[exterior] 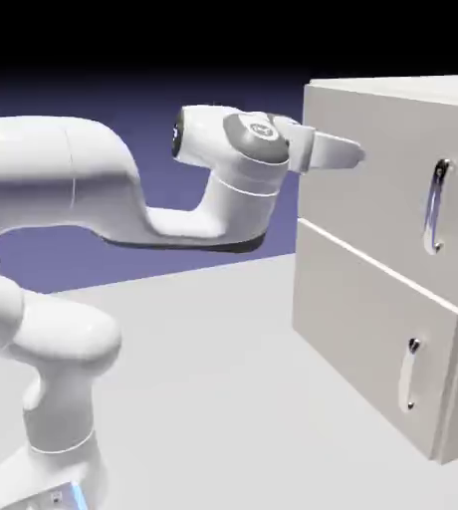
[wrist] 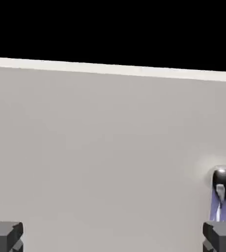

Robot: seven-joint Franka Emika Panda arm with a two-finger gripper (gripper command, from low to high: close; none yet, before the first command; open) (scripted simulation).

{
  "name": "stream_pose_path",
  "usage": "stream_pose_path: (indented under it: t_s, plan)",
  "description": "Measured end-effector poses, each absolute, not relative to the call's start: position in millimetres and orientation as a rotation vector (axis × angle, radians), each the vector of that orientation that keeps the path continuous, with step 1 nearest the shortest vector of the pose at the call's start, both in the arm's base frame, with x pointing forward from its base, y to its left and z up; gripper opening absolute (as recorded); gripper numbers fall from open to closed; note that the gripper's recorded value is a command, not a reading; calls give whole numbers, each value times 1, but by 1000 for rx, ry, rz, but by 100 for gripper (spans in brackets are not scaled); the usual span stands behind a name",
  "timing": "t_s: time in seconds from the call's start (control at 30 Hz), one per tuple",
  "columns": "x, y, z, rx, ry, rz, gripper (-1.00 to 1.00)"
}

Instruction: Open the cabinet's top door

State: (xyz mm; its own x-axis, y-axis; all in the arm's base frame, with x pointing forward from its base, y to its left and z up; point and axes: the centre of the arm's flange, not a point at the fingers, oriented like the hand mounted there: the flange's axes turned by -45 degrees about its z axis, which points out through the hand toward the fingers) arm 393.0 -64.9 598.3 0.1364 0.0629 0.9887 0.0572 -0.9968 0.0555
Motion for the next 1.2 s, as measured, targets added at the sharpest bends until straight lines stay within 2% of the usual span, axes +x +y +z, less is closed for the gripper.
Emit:
stream_pose_path:
  t_s: [0.7,0.83,0.87,1.2]
  plan:
    - [464,-146,501,2240,42,2240,100]
    - [506,-145,501,2241,41,2241,100]
    - [514,-144,501,2240,42,2240,-100]
    - [463,-128,501,2182,-69,2183,-100]
